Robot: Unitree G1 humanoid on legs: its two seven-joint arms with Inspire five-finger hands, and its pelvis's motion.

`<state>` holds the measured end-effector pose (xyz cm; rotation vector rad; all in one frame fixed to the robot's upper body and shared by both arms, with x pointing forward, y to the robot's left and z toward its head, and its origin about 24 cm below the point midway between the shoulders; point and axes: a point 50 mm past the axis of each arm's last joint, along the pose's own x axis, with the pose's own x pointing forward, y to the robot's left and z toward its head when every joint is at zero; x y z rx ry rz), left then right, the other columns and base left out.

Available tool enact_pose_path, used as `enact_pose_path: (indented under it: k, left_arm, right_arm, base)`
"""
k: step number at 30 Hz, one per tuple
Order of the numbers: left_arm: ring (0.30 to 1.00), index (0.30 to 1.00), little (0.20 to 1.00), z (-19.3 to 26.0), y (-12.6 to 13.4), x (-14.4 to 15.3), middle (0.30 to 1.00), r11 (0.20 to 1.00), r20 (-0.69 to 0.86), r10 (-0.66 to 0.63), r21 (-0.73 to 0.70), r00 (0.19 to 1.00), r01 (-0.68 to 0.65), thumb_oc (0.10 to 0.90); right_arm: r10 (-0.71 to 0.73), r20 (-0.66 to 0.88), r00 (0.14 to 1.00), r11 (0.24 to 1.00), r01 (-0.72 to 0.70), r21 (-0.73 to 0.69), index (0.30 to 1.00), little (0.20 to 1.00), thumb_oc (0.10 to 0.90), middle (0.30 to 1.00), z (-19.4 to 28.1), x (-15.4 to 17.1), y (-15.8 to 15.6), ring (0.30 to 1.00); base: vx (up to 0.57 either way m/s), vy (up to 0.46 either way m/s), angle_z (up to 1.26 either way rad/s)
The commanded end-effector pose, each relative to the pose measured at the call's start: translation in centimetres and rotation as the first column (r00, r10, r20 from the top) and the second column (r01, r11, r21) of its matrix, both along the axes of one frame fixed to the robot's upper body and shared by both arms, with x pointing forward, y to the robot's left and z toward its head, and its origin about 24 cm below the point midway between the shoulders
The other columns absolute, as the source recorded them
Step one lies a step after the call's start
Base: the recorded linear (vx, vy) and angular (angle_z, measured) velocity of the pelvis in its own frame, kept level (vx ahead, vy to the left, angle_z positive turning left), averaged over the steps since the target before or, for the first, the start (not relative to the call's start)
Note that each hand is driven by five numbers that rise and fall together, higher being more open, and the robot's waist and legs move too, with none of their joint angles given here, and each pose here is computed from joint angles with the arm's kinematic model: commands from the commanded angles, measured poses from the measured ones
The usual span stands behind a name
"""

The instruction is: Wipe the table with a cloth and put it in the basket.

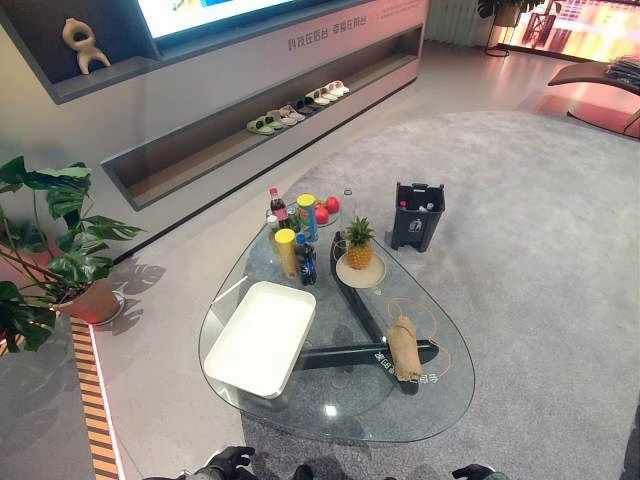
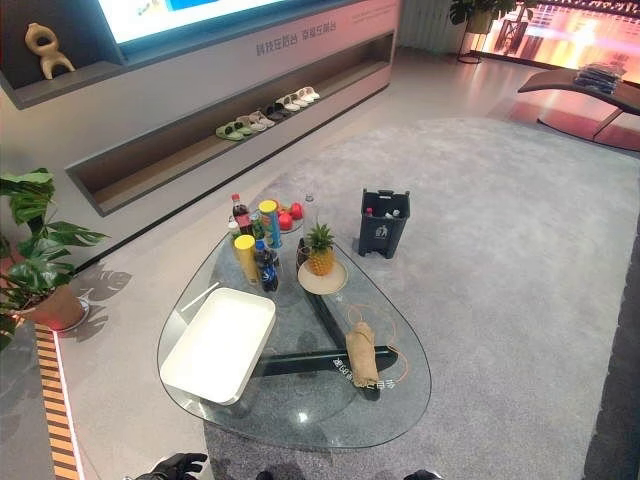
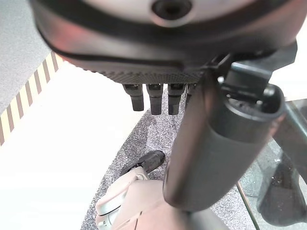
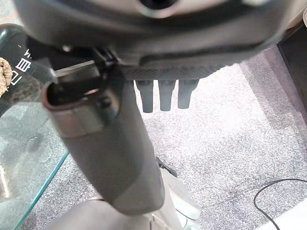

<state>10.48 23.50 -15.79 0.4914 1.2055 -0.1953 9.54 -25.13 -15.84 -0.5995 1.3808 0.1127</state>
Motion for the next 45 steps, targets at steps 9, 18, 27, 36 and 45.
enact_pose_path:
  k: [9,18,27,36,45]
  left_arm:
    - [0.9,0.9,0.9,1.0,0.3,3.4,0.9,0.999,0.073,-0.029,0.029,0.997,0.027,0.8]
    - [0.9,0.9,0.9,1.0,0.1,3.4,0.9,0.999,0.074,-0.022,0.026,0.997,0.021,0.8]
    - [0.9,0.9,0.9,0.8,0.3,2.8,0.9,1.0,0.068,0.002,0.028,0.998,-0.004,0.8]
    - [0.9,0.9,0.9,1.4,0.2,4.3,0.9,0.998,0.136,0.058,-0.003,0.989,-0.058,0.8]
    - [0.9,0.9,0.9,3.2,0.8,8.1,0.9,0.983,0.278,0.183,-0.055,0.943,-0.175,0.8]
  right_arm:
    - [0.027,0.03,0.999,0.999,-0.026,-0.042,0.9,0.9,0.8,0.9,0.9,2.4,-0.9,0.9]
    - [0.027,0.033,0.999,0.999,-0.025,-0.043,0.9,0.9,0.8,0.9,0.9,2.5,-0.8,0.9]
    - [0.015,0.023,1.0,0.999,-0.014,-0.043,0.9,0.9,0.8,0.9,0.7,1.9,-0.9,0.9]
    - [-0.024,0.058,0.998,0.998,0.028,-0.062,0.9,0.9,0.8,0.9,1.2,3.0,-1.5,0.9]
    - [-0.035,0.154,0.987,0.995,0.05,-0.091,0.9,0.9,0.8,0.9,2.7,6.4,-2.3,0.9]
  base:
    - [0.0,0.0,0.0]
    - [0.0,0.0,0.0]
    - [0.0,0.0,0.0]
    - [-0.03,-0.001,0.0]
    - [-0.11,-0.006,0.0]
